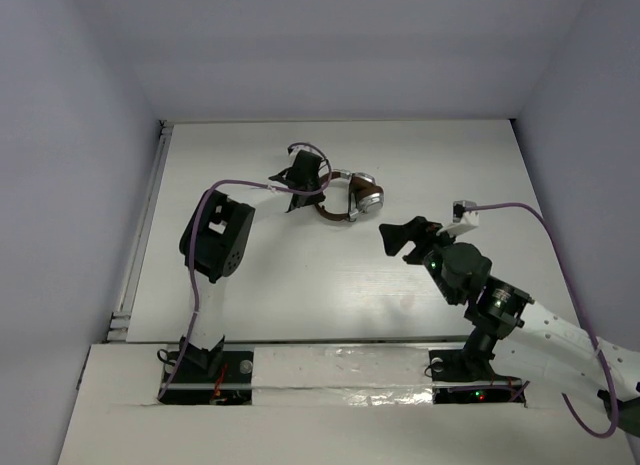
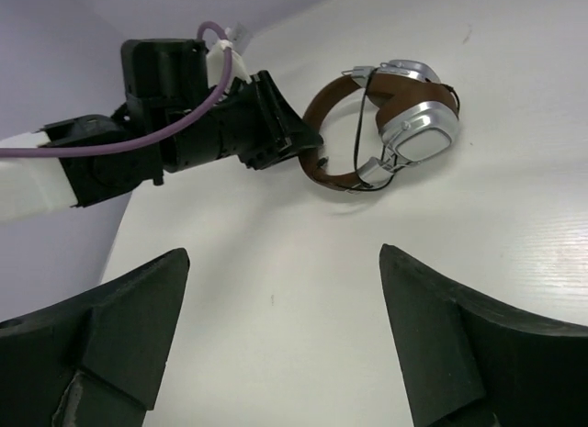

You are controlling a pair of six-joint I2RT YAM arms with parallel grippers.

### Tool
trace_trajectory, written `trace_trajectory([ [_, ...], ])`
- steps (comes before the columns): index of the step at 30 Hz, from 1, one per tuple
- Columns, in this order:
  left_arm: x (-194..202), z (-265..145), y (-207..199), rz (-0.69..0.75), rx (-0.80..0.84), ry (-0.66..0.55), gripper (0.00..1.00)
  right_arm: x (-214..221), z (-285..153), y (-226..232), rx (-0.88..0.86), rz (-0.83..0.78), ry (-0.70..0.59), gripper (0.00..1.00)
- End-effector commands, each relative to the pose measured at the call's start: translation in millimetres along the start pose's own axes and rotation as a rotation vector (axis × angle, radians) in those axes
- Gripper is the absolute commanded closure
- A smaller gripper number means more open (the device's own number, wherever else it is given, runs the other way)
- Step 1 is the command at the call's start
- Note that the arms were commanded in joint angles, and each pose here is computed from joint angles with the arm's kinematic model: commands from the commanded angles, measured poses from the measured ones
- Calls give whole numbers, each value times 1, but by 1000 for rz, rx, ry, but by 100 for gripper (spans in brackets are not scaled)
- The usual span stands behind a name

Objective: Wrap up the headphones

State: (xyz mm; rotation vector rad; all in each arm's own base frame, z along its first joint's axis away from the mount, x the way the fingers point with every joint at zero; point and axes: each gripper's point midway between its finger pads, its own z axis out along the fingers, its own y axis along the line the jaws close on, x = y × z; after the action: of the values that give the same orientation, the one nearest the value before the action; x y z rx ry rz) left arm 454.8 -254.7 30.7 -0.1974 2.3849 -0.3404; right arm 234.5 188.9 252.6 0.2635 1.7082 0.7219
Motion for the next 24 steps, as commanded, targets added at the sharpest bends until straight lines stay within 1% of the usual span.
trace_trajectory([
  [1, -32, -16, -27, 3, 65, -82, 77, -16, -2, 2, 26, -4, -39, 9],
  [2, -35, -19, -27, 3, 63, -90, 70, -19, -3, 2, 31, -3, -44, 6],
  [3, -44, -28, -30, -1, 71, -112, 66, -24, -4, 2, 38, -3, -50, 1],
  [5, -51, -38, -31, -2, 76, -135, 52, -33, -7, 3, 43, -12, -69, 1],
  [6, -61, -50, -33, -3, 82, -164, 46, -42, -11, 4, 47, -16, -86, 1],
  [7, -66, -57, -33, -4, 85, -178, 46, -48, -13, 5, 45, -17, -99, 0],
  [8, -78, -73, -35, -8, 89, -215, 40, -61, -18, 7, 46, -18, -123, 0],
  [9, -79, -73, -33, -6, 81, -217, 37, -60, -18, 6, 49, -22, -119, 0],
  [10, -92, -94, -36, -14, 99, -259, 33, -71, -21, 9, 47, -26, -143, 0],
  [11, -101, -107, -36, -19, 101, -289, 25, -79, -26, 9, 45, -22, -157, 0],
  [12, -106, -120, -41, -19, 118, -313, 24, -85, -28, 10, 46, -24, -170, 0],
  [13, -118, -147, -42, -31, 145, -361, 23, -92, -31, 9, 51, -29, -188, 0],
  [14, -126, -163, -42, -38, 155, -397, 16, -104, -38, 11, 42, -16, -215, 0],
  [15, -132, -177, -41, -40, 167, -429, 13, -110, -41, 10, 41, -11, -231, 0],
  [16, -141, -205, -38, -47, 189, -478, 11, -117, -45, 7, 55, -17, -255, 1],
  [17, -144, -221, -39, -48, 198, -506, 1, -122, -49, 5, 59, -8, -273, 0],
  [18, -145, -233, -35, -51, 201, -523, 1, -131, -56, 3, 58, 10, -299, 0],
  [19, -147, -257, -29, -60, 217, -557, 1, -136, -60, 0, 62, 18, -314, 0],
  [21, -146, -279, -21, -69, 227, -592, 1, -147, -70, -6, 71, 53, -352, 0],
  [22, -148, -304, -17, -79, 256, -631, 1, -149, -72, -8, 76, 61, -361, 0],
  [24, -136, -312, -3, -76, 244, -631, 1, -153, -77, -12, 84, 75, -376, 0],
])
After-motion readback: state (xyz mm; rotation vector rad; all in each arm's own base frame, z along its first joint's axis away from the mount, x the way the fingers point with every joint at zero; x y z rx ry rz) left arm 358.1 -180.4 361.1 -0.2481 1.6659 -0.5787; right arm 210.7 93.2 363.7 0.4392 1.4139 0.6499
